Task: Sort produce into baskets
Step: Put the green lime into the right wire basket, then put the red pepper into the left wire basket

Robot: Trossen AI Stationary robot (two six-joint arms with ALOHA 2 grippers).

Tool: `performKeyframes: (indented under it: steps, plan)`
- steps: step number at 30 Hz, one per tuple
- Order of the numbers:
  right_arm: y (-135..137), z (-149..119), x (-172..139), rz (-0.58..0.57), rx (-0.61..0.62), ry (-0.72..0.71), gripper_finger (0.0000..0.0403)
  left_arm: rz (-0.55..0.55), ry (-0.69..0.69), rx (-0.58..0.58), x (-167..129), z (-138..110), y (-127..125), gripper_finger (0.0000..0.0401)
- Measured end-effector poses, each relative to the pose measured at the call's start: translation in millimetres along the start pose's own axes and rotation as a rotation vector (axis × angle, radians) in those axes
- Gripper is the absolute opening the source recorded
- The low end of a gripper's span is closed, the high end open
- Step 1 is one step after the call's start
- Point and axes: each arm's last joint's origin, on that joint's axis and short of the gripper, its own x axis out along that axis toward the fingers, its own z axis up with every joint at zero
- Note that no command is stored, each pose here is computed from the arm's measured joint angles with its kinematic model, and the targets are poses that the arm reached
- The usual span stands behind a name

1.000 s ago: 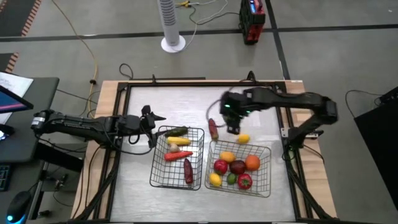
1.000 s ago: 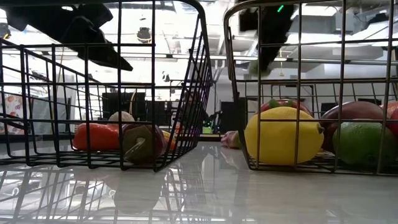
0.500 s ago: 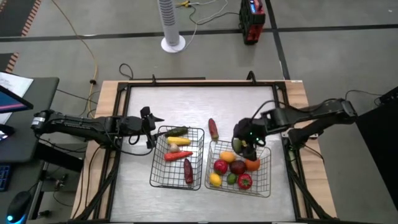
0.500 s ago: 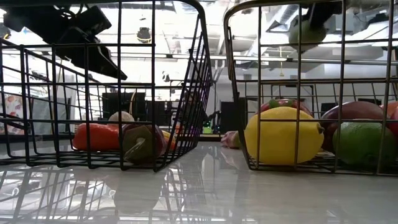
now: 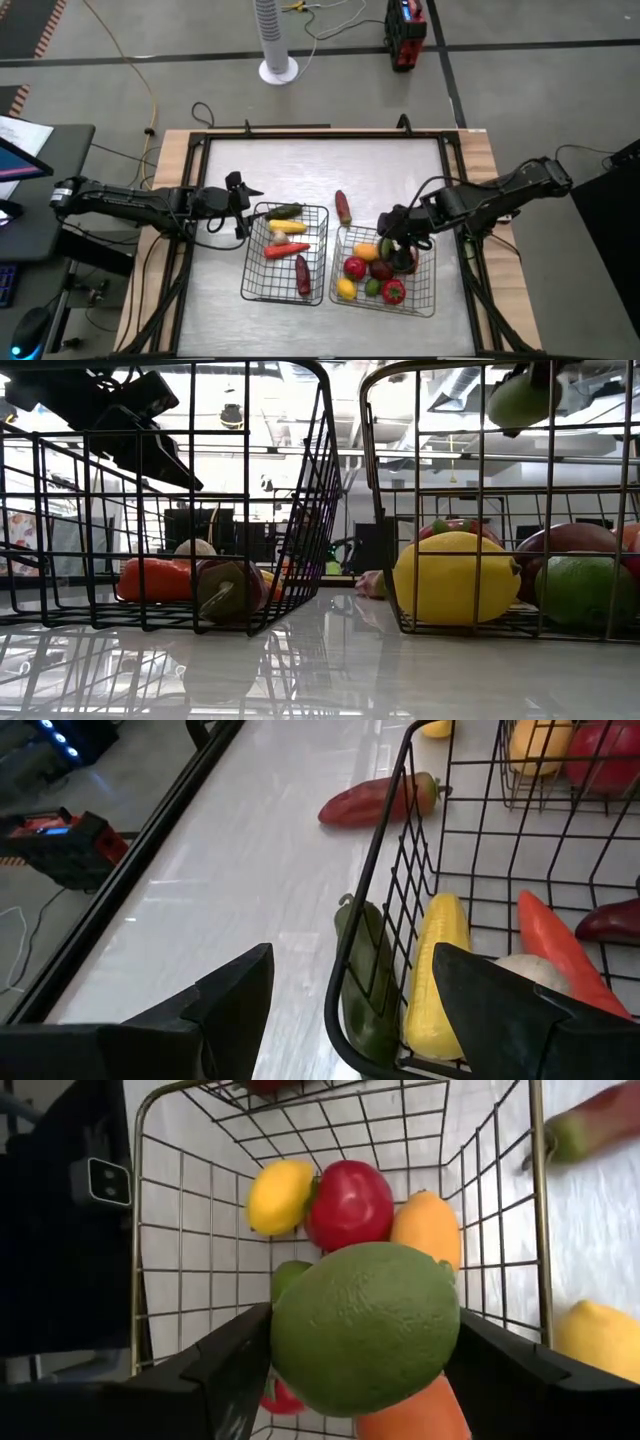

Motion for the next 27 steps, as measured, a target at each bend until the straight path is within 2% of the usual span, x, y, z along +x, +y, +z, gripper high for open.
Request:
performKeyframes:
  steps: [10, 18, 22, 27]
  plan:
    - [-4.5, 0.8, 3.0, -0.035, 0.047, 0.017, 0.0308, 0.0, 0.0, 0.0, 0.1, 0.0, 0.0, 0.0263]
    - [-7.3, 1.3, 2.2, -0.053, 0.043, 0.014, 0.0353, 0.0, 0.0, 0.0, 0.0, 0.0, -0.1, 0.0263]
    - [-17.3, 3.8, 1.0, -0.096, 0.061, 0.018, 0.0366, 0.0, 0.0, 0.0, 0.1, 0.0, 0.0, 0.0263]
    - [-43.1, 16.5, -2.0, -0.186, 0.098, -0.035, 0.0361, 0.0, 0.0, 0.0, 0.1, 0.0, 0.0, 0.0263]
